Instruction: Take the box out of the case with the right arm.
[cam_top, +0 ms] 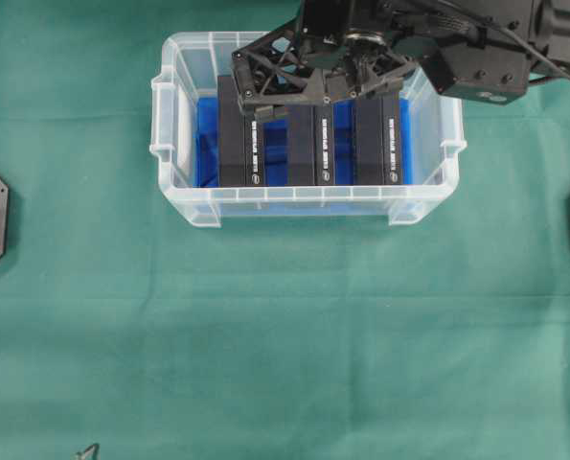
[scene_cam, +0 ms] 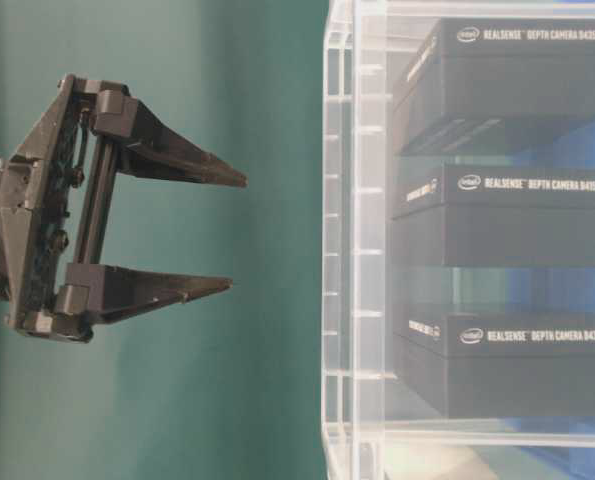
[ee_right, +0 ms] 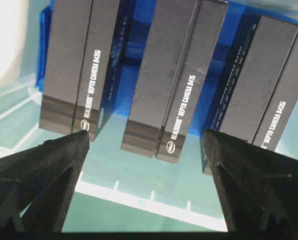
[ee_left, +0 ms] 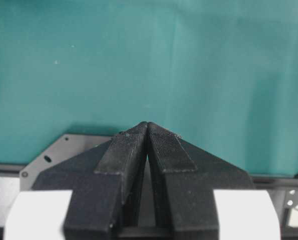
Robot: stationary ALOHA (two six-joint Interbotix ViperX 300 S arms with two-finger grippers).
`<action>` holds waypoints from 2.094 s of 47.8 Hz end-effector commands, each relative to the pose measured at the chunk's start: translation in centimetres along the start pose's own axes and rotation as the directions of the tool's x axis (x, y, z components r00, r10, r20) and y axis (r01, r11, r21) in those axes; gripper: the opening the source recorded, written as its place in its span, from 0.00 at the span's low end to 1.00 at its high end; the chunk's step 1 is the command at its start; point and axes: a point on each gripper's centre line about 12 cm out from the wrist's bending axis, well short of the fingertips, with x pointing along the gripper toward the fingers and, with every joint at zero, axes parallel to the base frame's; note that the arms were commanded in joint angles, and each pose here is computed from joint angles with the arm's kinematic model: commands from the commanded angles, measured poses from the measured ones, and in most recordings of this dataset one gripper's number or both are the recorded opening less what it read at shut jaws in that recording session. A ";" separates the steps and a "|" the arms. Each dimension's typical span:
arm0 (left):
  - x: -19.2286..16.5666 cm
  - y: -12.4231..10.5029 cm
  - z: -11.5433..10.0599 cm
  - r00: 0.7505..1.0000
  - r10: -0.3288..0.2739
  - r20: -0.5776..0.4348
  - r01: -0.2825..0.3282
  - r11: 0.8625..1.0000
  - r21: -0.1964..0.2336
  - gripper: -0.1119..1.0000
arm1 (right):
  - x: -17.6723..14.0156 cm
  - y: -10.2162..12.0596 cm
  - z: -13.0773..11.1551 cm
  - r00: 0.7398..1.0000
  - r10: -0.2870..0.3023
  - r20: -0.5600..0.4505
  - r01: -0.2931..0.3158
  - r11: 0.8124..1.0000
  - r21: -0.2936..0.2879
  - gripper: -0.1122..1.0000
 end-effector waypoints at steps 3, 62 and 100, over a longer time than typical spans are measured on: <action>-0.3 -0.1 0.2 1.000 -0.003 0.012 0.003 1.000 0.003 0.10 | -1.1 0.2 0.3 0.999 0.034 0.007 -0.034 0.999 0.005 0.95; -0.1 -0.1 0.2 1.000 -0.001 0.008 0.001 1.000 -0.002 0.10 | 11.8 -1.5 -0.6 1.000 -0.007 -0.020 0.007 1.000 0.000 0.95; 0.0 -0.1 0.1 1.000 0.001 0.002 -0.001 1.000 -0.002 0.10 | 14.2 -1.8 -1.9 0.996 -0.036 -0.083 0.043 0.996 0.074 0.92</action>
